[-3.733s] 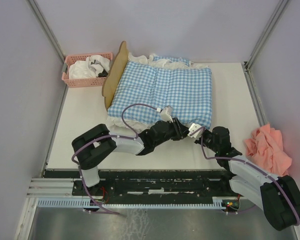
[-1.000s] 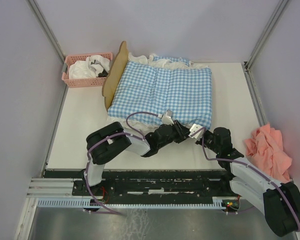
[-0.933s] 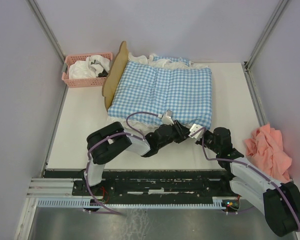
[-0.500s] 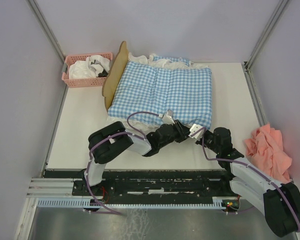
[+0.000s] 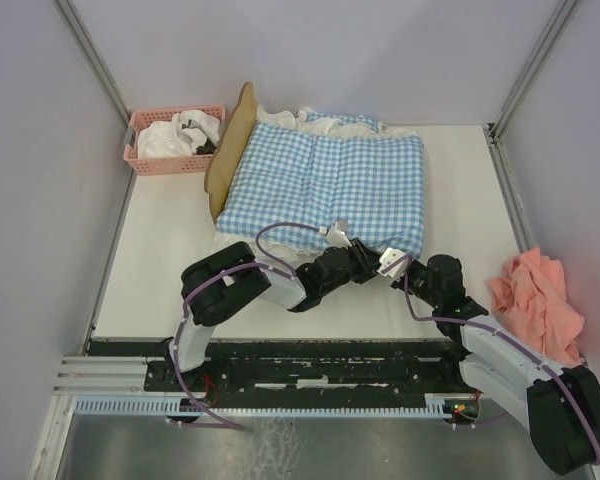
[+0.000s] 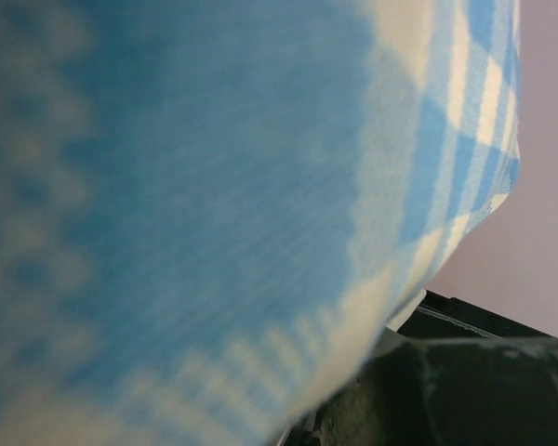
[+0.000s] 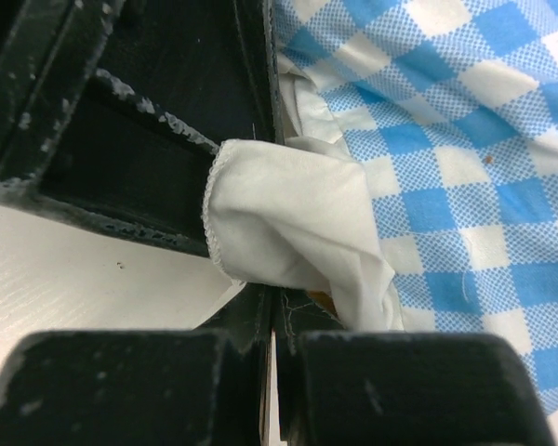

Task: Set up the pet bed
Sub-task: Tie the ropes to the bed frame.

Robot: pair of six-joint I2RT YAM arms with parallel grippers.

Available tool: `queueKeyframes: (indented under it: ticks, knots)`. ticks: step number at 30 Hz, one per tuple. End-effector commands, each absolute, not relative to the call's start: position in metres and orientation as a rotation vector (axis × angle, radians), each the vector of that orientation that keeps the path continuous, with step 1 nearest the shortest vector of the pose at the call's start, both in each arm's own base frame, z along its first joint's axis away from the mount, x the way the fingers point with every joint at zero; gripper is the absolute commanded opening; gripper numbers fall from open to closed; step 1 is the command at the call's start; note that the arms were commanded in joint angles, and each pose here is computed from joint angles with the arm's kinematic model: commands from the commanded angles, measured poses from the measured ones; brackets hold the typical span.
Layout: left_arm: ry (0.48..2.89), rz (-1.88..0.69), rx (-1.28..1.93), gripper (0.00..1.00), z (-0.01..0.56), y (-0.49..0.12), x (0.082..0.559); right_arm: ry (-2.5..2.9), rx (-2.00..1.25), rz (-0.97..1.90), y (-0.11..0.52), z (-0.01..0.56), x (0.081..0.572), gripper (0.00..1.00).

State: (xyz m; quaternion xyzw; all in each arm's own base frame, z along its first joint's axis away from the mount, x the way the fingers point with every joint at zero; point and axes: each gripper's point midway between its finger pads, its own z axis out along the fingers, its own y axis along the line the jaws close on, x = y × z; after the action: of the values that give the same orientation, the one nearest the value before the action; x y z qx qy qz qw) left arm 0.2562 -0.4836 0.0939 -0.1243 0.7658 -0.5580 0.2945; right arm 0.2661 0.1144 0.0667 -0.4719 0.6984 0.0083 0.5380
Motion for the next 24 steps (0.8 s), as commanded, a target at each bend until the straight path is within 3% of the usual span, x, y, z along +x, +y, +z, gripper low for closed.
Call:
queueKeyframes:
  ticks: [1,3,7,8,10,12,18,22,23,24]
  knots:
    - [1.993,-1.555,-0.366,0.32,0.106,-0.492,0.263,1.608,-1.106,0.021,0.119,0.084,0.273,0.02]
    - [1.997,-1.557,-0.358,0.3,0.106,-0.493,0.263,1.608,-1.106,0.021,0.119,0.084,0.273,0.02]
    - [2.002,-1.559,-0.362,0.08,0.105,-0.492,0.262,1.612,-1.096,0.017,0.119,0.085,0.274,0.02]
    - [2.002,-1.56,-0.36,0.04,0.106,-0.492,0.261,1.612,-1.091,0.014,0.118,0.085,0.274,0.06]
    - [2.001,-1.561,-0.357,0.03,0.107,-0.492,0.261,1.611,-1.084,0.008,0.117,0.086,0.275,0.18]
    - [2.004,-1.555,-0.359,0.03,0.107,-0.492,0.262,1.613,-1.085,0.007,0.117,0.087,0.274,0.24]
    - [2.017,-1.542,-0.36,0.03,0.105,-0.491,0.262,1.617,-1.096,0.016,0.118,0.086,0.273,0.19]
    - [2.02,-1.527,-0.359,0.03,0.104,-0.489,0.262,1.624,-1.089,-0.012,0.113,0.089,0.273,0.22]
    - [2.018,-1.525,-0.359,0.03,0.105,-0.489,0.263,1.642,-1.089,-0.04,0.108,0.09,0.273,0.19]
    - [2.024,-1.522,-0.356,0.03,0.103,-0.49,0.263,1.674,-1.047,-0.115,0.094,0.094,0.275,0.02]
